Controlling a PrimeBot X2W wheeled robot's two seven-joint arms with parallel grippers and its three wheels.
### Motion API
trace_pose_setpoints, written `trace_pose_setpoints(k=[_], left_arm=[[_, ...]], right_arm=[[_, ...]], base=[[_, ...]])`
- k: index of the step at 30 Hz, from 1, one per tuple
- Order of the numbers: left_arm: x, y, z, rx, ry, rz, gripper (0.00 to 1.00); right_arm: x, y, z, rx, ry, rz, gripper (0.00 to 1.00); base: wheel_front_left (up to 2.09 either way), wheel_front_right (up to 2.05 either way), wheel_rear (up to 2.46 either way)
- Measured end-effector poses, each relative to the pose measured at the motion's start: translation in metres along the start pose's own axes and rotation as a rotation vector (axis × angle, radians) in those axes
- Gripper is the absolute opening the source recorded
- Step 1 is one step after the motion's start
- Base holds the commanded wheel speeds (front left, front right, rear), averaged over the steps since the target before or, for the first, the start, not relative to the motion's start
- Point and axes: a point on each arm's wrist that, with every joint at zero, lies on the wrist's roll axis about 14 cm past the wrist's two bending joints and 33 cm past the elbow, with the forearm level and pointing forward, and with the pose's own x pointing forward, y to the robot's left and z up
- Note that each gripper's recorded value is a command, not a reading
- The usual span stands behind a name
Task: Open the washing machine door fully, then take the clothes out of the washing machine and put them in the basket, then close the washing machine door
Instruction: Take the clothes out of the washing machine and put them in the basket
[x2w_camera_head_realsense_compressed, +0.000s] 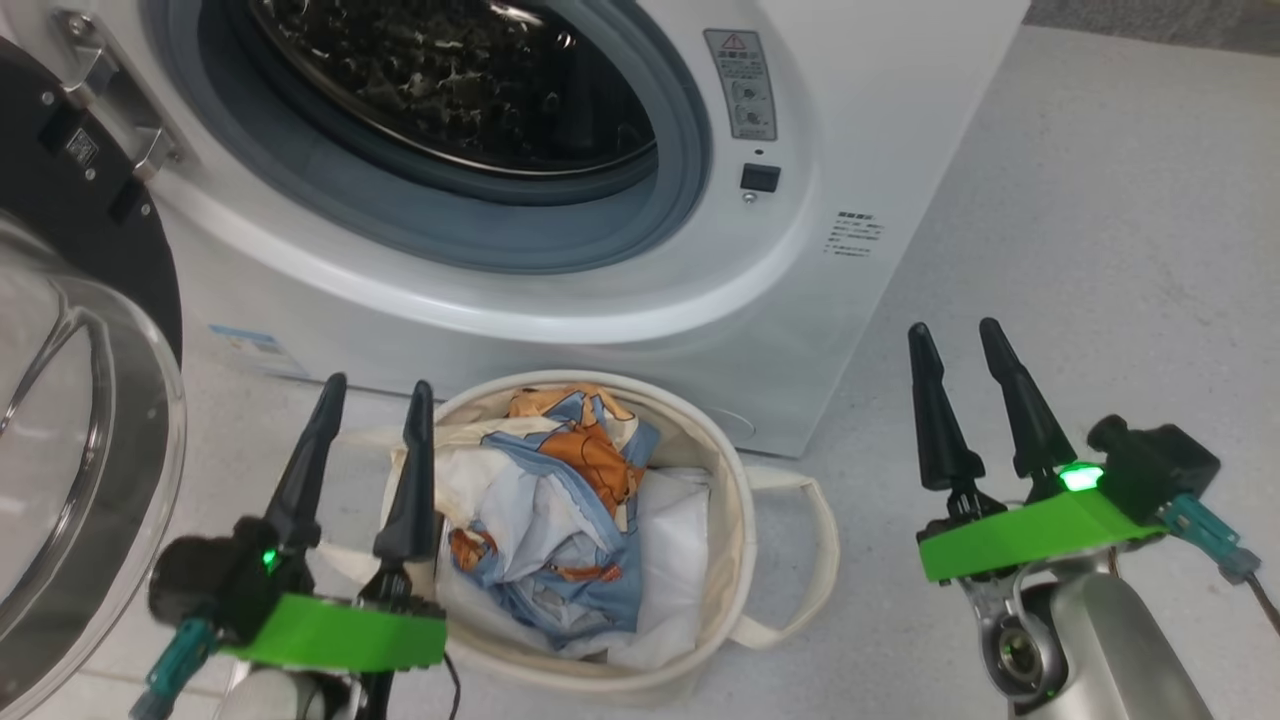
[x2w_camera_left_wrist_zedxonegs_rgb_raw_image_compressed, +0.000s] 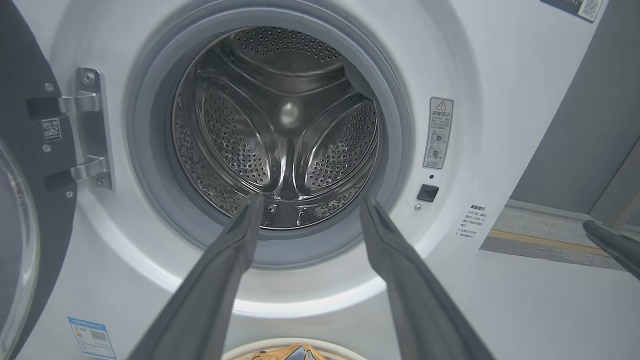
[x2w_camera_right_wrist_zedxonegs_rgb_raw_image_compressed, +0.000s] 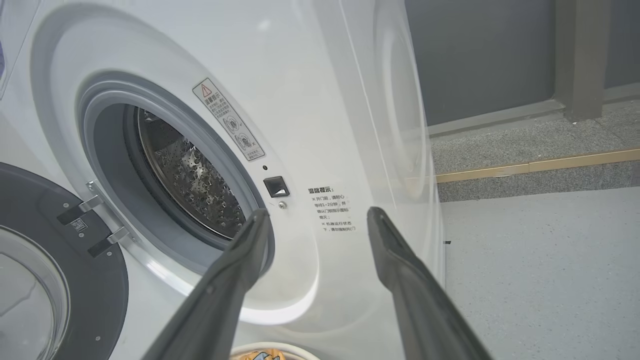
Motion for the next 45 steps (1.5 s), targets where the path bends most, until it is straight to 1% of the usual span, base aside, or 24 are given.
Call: trace_pose_setpoints(k=[3, 9, 17, 27, 38, 45], left_arm=[[-0.008, 0.001, 0.0, 0.011, 0.004, 0.009, 1.0], [-0.03, 0.013, -0.01, 0.026, 0.048, 0.065, 1.0], [-0.046, 0.001, -0.023, 0.043, 0.101, 0.032, 1.0], [-0.055, -0.01, -0.018, 0.039, 0.092, 0.007, 1.0], [-0.058, -0.017, -0.017, 0.036, 0.09, -0.012, 1.0], [-0.058, -0.016, -0.02, 0.035, 0.099, -0.011, 1.0]], right_arm=[[-0.006, -0.004, 0.005, 0.005, -0.012, -0.016, 1.0], [-0.021, -0.008, 0.007, 0.004, -0.009, -0.041, 1.0], [-0.034, -0.011, 0.014, 0.008, -0.022, -0.062, 1.0], [-0.047, -0.006, 0.015, 0.004, -0.014, -0.059, 1.0], [-0.05, -0.006, 0.017, -0.001, -0.016, -0.064, 1.0], [-0.051, -0.007, 0.012, 0.001, 0.001, -0.068, 1.0]], base=[[0.0, 0.0, 0.0], [0.0, 0.0, 0.0], [0.0, 0.0, 0.0], [0.0, 0.0, 0.0], [0.0, 0.0, 0.0], [0.0, 0.0, 0.0]])
